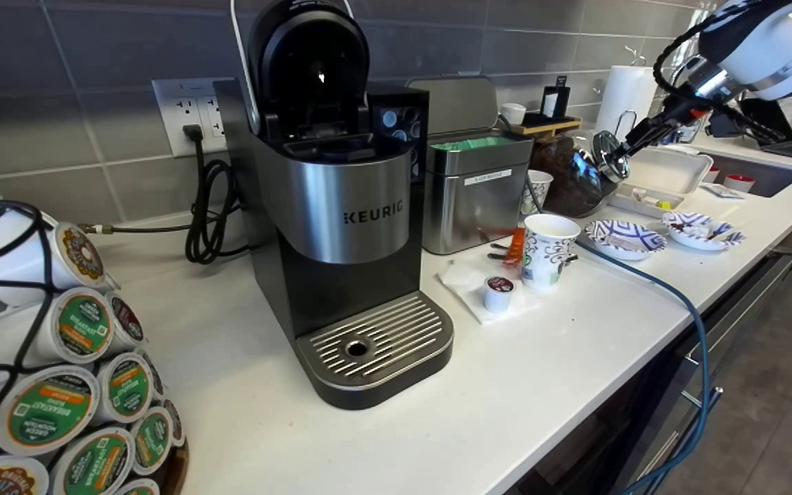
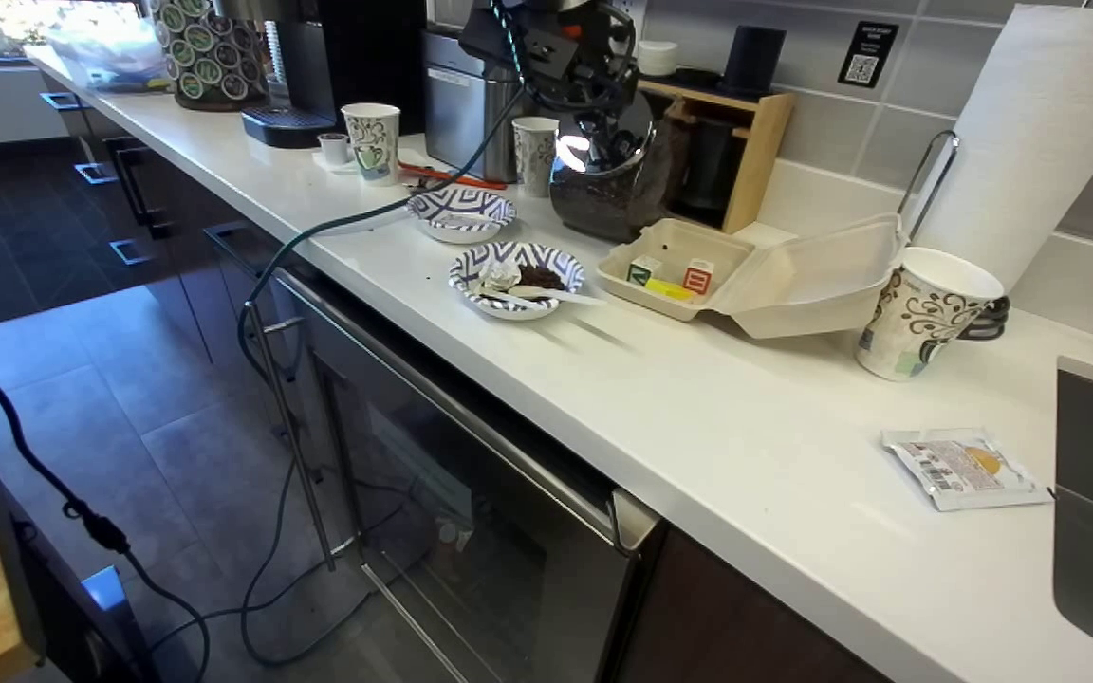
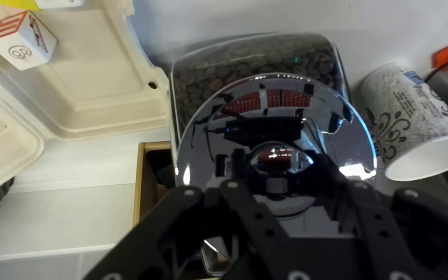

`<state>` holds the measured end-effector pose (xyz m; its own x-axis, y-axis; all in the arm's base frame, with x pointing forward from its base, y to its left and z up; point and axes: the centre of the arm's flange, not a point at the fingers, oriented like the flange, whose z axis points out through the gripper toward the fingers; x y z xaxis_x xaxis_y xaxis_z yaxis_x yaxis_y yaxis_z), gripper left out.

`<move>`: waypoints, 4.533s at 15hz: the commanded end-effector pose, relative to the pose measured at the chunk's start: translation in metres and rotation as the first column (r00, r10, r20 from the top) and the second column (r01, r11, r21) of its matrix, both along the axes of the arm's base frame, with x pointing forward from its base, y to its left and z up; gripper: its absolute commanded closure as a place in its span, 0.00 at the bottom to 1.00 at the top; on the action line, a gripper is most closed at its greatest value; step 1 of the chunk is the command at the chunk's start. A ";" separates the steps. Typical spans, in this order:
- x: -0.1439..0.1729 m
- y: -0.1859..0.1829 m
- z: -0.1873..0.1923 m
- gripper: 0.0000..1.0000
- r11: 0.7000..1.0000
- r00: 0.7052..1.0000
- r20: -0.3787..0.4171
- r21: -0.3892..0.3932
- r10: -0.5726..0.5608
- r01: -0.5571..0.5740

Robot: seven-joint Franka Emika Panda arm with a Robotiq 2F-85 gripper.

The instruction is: Move the bowl to the right then take lid off of the jar of beans

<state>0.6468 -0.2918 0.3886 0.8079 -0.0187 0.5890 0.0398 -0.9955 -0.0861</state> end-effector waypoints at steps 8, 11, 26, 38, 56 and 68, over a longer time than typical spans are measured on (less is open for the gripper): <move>-0.017 -0.003 0.032 0.79 0.999 0.998 0.048 0.009 0.036 -0.037; -0.026 -0.008 0.055 0.79 0.999 0.996 0.086 -0.007 0.034 -0.034; -0.081 -0.078 0.090 0.79 0.891 0.939 -0.262 -0.446 -0.224 0.088; -0.101 -0.103 0.068 0.79 0.936 0.849 -0.427 -0.293 -0.312 0.197; -0.060 -0.219 0.022 0.79 0.909 0.728 -0.544 -0.265 -0.417 0.322; -0.061 -0.260 -0.036 0.79 0.838 0.611 -0.595 -0.230 -0.523 0.494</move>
